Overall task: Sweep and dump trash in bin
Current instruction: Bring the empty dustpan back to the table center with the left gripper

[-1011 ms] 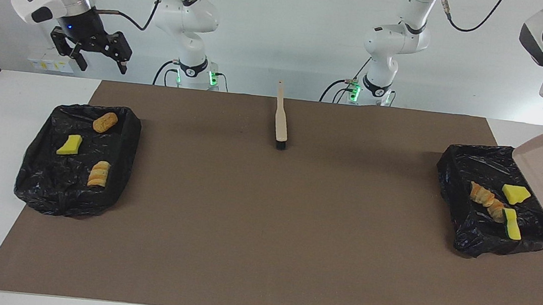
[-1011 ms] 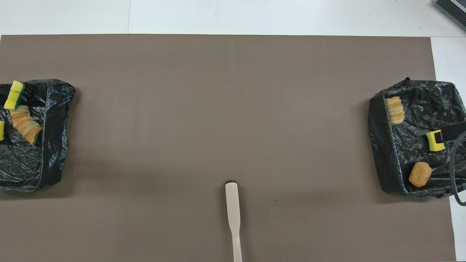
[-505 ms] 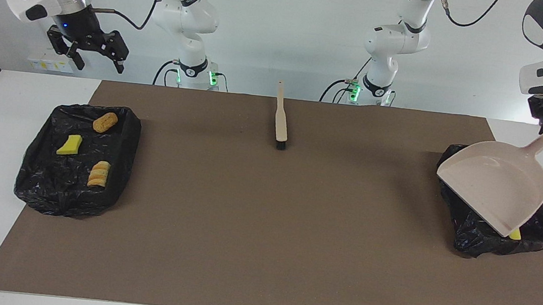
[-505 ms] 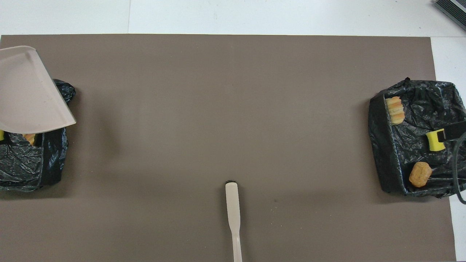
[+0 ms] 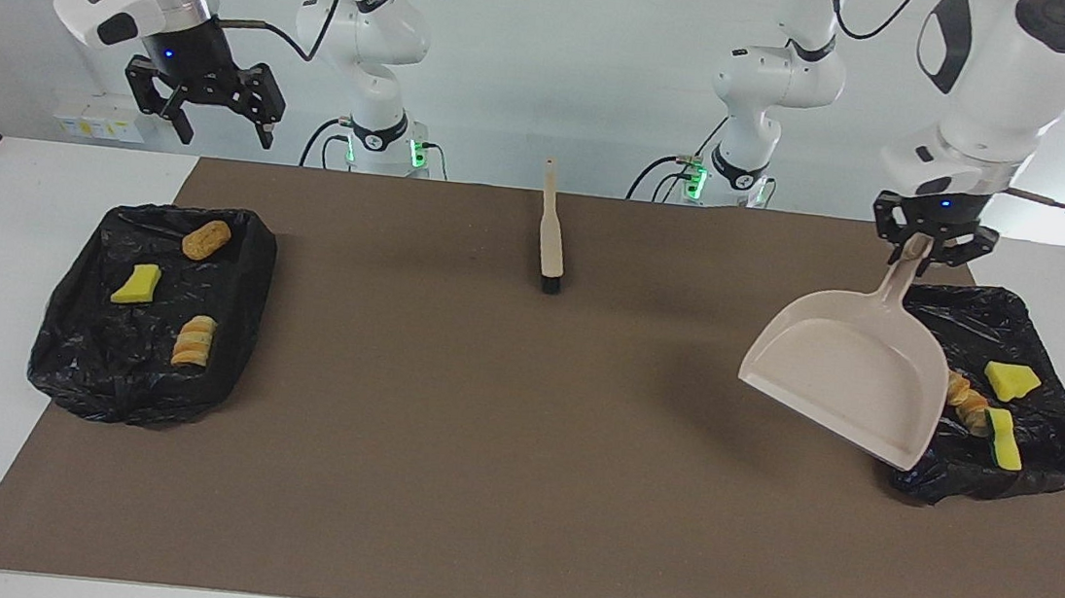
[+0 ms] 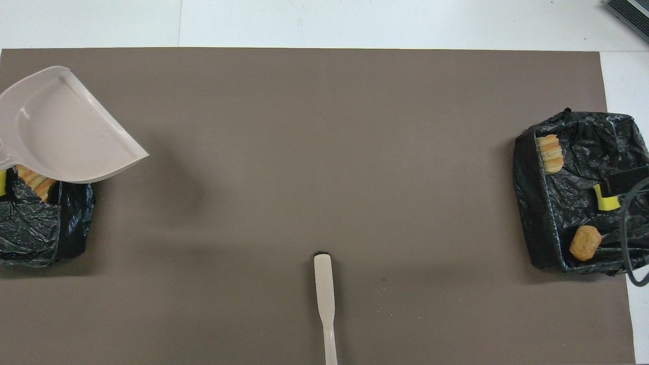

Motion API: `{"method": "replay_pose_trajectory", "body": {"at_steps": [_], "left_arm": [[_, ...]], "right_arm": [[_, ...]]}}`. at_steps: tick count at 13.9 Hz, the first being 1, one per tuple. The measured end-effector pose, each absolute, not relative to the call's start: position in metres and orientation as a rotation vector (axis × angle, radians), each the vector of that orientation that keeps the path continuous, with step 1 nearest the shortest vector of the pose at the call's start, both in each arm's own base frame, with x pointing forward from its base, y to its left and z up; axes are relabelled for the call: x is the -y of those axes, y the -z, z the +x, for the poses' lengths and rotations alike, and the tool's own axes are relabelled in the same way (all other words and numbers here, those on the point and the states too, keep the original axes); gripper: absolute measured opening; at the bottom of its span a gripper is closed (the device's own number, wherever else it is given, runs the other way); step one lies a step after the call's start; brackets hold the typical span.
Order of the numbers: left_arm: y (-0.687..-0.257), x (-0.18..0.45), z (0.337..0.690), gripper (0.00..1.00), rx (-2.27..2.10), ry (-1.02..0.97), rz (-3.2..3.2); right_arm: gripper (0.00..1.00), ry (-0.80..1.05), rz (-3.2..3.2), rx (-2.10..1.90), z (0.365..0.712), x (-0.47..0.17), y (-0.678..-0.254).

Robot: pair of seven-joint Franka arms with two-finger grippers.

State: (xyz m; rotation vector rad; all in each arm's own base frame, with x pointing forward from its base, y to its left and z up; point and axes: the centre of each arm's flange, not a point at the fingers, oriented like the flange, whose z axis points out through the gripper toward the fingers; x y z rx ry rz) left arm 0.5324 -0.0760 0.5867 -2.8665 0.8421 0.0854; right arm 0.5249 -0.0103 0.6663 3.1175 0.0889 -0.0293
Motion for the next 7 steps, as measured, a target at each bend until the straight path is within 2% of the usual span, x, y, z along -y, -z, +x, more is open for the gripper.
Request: {"method": "replay_pose_trajectory", "body": {"at_steps": [7], "left_arm": [[-0.541,0.277,0.501,0.33,-0.548,0.131,-3.042]], "right_arm": [[1.00,0.024,3.136,-0.014,0.531,0.016,-0.660]]}}
